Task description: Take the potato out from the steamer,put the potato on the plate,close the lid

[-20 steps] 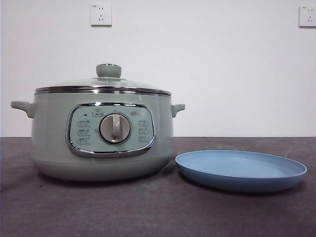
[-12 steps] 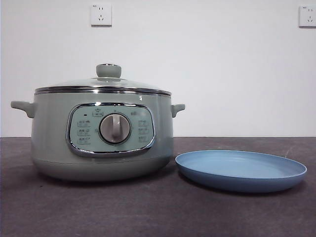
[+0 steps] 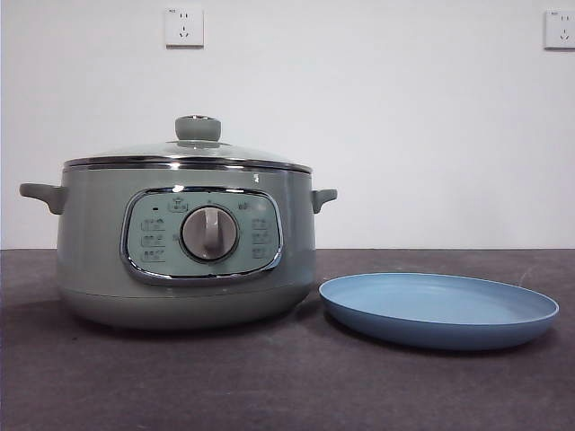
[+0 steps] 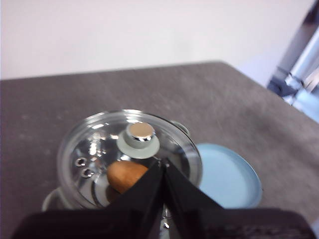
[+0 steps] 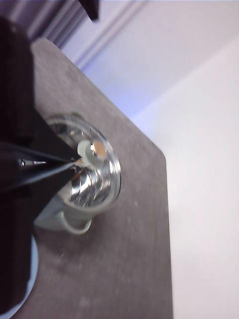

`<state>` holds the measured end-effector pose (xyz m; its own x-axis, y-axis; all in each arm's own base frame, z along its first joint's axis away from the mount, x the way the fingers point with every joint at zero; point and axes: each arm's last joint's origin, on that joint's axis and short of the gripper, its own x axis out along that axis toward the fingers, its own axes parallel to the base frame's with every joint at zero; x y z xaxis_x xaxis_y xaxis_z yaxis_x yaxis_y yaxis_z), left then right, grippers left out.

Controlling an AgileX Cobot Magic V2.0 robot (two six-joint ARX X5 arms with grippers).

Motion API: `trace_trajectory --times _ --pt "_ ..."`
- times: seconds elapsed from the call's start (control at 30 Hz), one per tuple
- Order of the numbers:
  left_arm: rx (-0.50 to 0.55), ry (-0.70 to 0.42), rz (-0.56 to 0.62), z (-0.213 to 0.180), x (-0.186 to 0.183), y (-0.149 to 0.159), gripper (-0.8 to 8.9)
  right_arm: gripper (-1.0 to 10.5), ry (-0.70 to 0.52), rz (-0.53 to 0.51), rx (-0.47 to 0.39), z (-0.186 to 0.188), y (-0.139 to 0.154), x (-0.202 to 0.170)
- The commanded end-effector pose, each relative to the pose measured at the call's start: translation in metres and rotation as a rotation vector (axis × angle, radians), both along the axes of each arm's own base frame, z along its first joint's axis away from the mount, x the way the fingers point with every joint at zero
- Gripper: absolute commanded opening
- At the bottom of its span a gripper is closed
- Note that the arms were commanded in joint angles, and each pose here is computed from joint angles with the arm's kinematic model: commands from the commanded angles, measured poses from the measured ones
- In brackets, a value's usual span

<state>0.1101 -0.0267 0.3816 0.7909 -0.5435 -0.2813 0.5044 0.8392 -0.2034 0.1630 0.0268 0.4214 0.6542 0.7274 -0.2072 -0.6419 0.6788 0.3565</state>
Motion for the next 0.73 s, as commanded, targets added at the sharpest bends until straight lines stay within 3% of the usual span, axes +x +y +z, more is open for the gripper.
trace_trajectory --times 0.03,0.2,0.27,0.37,0.43,0.73 --pt "0.036 0.029 -0.062 0.016 0.013 -0.003 -0.06 -0.1 -0.042 0.072 -0.042 0.014 0.003 0.005" --pt "0.023 0.079 -0.14 0.035 0.037 -0.008 -0.03 0.2 -0.013 0.12 -0.067 0.025 0.008 0.013" --pt "0.019 0.087 -0.143 0.038 0.045 -0.009 0.22 1.9 -0.01 0.116 -0.069 0.026 0.008 0.014" --pt "0.014 0.086 -0.126 0.039 0.052 -0.009 2.99 5.7 -0.004 0.087 -0.081 0.025 0.007 0.015" --pt "0.004 0.092 -0.092 0.039 0.056 -0.009 4.86 7.2 0.0 0.045 -0.099 0.025 0.006 0.015" --pt "0.007 0.063 -0.053 0.036 0.081 -0.017 5.07 7.2 0.009 0.021 -0.105 0.024 0.006 0.016"
